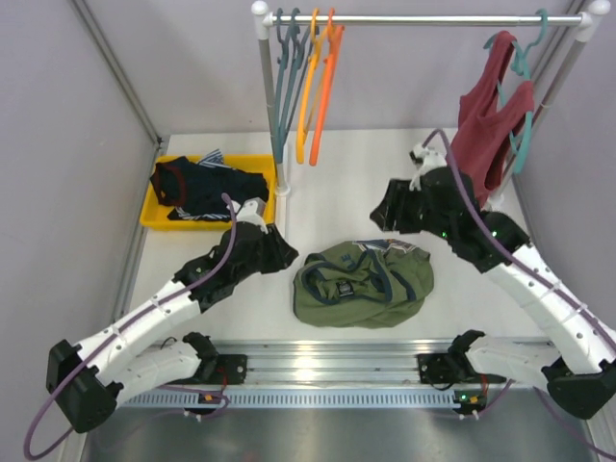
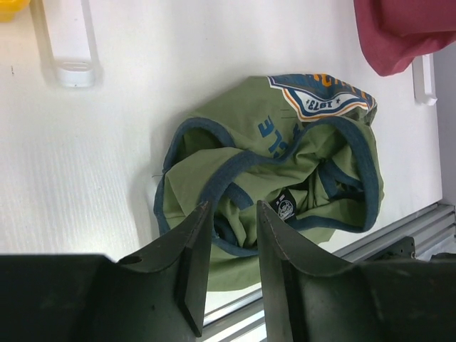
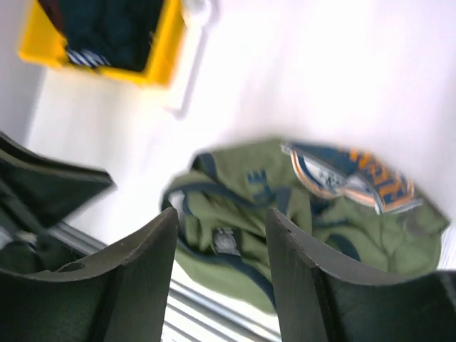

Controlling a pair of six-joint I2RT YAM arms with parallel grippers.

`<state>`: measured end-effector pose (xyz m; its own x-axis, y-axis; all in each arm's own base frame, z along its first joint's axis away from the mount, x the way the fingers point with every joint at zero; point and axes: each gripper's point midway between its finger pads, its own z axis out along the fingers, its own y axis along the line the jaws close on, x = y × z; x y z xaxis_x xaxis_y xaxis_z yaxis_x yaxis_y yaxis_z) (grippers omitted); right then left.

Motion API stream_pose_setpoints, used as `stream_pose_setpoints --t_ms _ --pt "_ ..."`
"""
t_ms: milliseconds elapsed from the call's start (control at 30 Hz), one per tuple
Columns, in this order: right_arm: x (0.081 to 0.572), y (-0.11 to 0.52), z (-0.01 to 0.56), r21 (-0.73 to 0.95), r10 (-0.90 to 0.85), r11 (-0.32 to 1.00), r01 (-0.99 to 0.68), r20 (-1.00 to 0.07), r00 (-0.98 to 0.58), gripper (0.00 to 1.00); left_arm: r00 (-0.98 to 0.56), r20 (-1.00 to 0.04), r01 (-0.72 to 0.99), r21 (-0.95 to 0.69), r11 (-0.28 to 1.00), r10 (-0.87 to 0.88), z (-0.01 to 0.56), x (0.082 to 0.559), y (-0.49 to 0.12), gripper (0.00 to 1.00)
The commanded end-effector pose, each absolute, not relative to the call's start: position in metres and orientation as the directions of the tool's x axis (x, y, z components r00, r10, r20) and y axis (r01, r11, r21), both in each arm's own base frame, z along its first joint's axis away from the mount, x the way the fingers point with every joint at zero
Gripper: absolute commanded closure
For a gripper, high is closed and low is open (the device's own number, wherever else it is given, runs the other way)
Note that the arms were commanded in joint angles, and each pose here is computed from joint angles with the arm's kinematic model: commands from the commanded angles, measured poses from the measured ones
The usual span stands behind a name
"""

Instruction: Place the tank top on the hanger

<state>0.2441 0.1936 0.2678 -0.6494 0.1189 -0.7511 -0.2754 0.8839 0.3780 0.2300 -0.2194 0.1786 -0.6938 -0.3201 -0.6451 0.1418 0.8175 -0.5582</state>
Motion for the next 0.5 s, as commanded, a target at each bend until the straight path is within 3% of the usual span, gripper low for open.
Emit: stream_pose_setpoints --t_ms 0,200,467 --pt "0.280 0.200 0.374 0.389 0.219 0.865 -0.319 -0.862 -0.458 0.47 -0.669 -0.663 0.186 -0.587 0.788 -0.335 0.208 0.227 -0.221 0.63" --pt "0.328 0.223 0.457 0.383 0.280 0.852 -0.356 -0.909 -0.308 0.45 -0.653 -0.682 0.223 -0.588 0.777 -0.329 0.226 0.220 -0.217 0.63" --pt "0.375 0.255 0.504 0.426 0.389 0.812 -0.399 -0.905 -0.173 0.23 -0.668 -0.674 0.232 -0.592 0.771 -0.316 0.223 0.214 -0.216 0.63"
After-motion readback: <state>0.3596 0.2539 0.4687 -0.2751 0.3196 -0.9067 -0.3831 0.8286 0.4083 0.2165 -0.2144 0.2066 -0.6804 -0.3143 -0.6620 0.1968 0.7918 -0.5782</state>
